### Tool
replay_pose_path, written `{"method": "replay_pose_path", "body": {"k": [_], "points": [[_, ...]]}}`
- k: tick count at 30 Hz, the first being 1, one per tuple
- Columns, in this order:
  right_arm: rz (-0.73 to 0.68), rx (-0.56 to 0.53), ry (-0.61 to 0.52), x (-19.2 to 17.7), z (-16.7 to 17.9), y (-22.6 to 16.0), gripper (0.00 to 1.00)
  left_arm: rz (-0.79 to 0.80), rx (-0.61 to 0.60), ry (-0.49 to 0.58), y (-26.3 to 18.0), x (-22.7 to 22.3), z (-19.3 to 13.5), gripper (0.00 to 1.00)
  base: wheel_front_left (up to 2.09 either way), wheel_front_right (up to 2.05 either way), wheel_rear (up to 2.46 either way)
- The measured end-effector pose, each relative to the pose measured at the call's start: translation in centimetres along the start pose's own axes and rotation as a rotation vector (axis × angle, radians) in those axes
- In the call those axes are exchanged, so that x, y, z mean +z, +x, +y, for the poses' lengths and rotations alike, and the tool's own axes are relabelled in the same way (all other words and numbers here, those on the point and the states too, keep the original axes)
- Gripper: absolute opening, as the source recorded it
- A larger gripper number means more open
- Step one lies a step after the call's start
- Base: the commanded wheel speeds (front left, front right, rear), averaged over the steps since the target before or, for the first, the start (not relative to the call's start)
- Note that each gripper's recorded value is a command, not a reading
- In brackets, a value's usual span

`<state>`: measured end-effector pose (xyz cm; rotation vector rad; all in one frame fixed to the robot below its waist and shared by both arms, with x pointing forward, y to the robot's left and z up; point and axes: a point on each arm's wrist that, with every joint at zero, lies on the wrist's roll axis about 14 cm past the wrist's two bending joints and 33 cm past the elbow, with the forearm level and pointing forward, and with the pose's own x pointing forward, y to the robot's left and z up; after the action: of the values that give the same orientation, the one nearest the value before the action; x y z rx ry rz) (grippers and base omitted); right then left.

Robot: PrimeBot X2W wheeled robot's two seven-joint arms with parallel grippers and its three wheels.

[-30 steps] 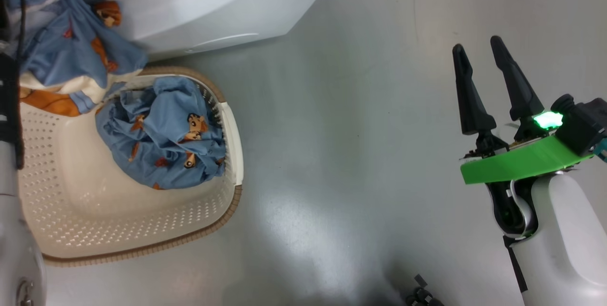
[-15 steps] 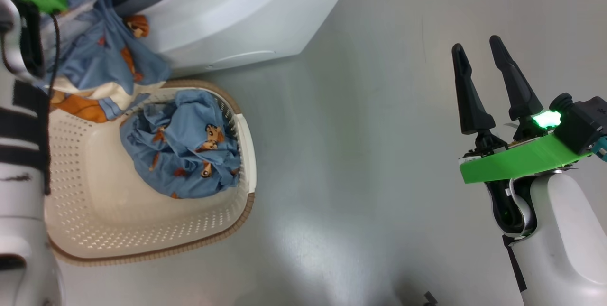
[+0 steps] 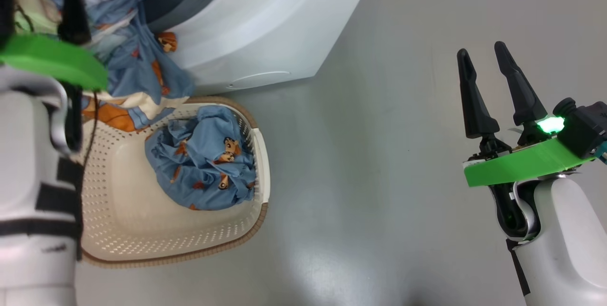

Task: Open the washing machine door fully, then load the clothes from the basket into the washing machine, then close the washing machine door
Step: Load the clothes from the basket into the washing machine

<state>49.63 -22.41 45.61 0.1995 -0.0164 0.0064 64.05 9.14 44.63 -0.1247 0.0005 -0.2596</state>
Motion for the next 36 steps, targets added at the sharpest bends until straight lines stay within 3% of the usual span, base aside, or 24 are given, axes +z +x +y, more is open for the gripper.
{"method": "replay_pose_path", "body": {"k": [22, 36], "points": [[-0.033, 0.054, 0.023, 1.1, 2.1, 0.4, 1.0, -0.036, 0.058, -0.064, -11.4, -0.3, -0.4, 1.0, 0.0, 0.0, 0.0], [-0.004, 0.059, 0.023, 0.0, 2.2, 0.1, 1.0, 0.027, 0.091, -0.088, -13.8, -2.4, -0.2, 1.0, 0.0, 0.0, 0.0]]}}
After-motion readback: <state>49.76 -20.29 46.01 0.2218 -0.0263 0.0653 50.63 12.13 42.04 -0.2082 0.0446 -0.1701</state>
